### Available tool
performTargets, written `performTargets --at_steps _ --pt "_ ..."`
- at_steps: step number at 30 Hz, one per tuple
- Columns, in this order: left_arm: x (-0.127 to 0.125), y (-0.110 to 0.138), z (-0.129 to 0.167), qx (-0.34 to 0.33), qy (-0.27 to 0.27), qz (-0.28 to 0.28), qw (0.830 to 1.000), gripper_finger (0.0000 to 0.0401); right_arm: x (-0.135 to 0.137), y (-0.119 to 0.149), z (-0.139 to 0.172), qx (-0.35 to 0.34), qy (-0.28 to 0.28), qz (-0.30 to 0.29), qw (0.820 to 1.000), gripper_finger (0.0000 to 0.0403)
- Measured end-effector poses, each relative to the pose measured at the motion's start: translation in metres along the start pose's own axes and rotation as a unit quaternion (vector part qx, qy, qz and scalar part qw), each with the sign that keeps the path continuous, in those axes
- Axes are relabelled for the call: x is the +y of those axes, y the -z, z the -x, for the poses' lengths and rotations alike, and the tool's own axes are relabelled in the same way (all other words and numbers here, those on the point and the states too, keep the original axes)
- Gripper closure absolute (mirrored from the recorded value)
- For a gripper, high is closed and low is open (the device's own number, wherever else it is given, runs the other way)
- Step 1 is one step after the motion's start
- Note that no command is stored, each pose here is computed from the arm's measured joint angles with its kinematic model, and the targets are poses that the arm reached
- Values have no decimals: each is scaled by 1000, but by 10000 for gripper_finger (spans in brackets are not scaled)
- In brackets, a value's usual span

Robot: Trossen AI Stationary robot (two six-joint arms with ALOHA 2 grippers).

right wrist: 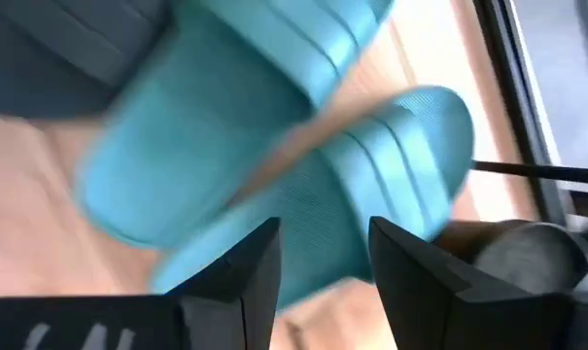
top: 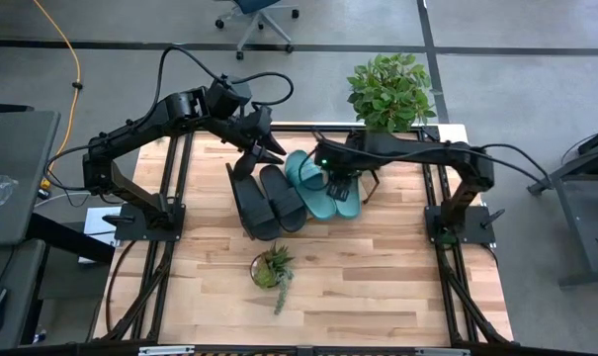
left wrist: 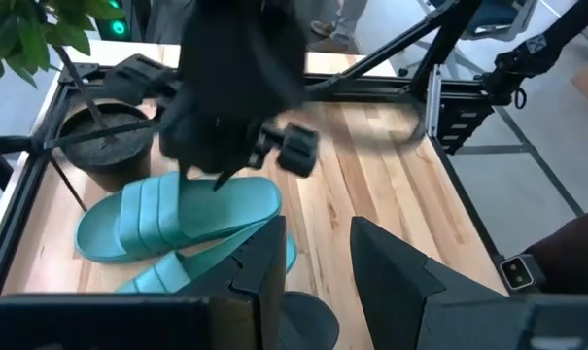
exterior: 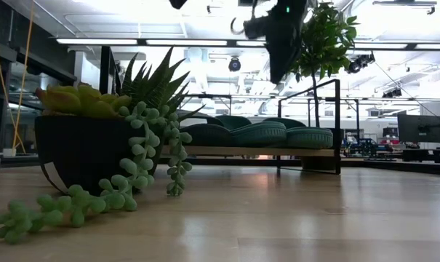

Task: Pick and place slides into the shelf
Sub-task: Put the blue slipper on the shelf

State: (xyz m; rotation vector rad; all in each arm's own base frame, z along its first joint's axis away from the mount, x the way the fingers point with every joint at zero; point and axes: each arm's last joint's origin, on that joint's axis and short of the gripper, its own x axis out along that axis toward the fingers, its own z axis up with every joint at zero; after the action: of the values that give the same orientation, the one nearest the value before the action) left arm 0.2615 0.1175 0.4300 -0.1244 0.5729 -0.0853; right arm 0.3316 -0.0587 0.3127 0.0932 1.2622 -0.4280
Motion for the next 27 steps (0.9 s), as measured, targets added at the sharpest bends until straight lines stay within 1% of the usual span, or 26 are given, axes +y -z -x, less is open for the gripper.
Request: performTargets --at_steps 2,5,7,11,16,20,23,27 --pt "0 0 0 0 -2 5 1000 295 -2 -1 -11 25 23 29 999 256" --pt "1 0 0 3 -11 6 1000 295 -6 1 -22 42 58 60 996 256" --pt "1 1 0 6 -17 7 1000 295 -7 1 -28 36 58 70 995 256" --pt "2 2 0 14 -36 8 999 295 -7 5 -37 24 67 116 991 256" --pt "2 5 0 32 -49 -2 998 295 -4 12 -48 43 58 174 982 256" --pt "2 7 0 43 -55 -6 998 295 -4 11 -52 32 54 193 979 256" --pt "2 7 0 43 -55 -6 998 295 -3 8 -53 13 33 193 981 256" --pt "2 7 0 44 -54 -7 998 295 -4 5 -53 2 35 194 980 256"
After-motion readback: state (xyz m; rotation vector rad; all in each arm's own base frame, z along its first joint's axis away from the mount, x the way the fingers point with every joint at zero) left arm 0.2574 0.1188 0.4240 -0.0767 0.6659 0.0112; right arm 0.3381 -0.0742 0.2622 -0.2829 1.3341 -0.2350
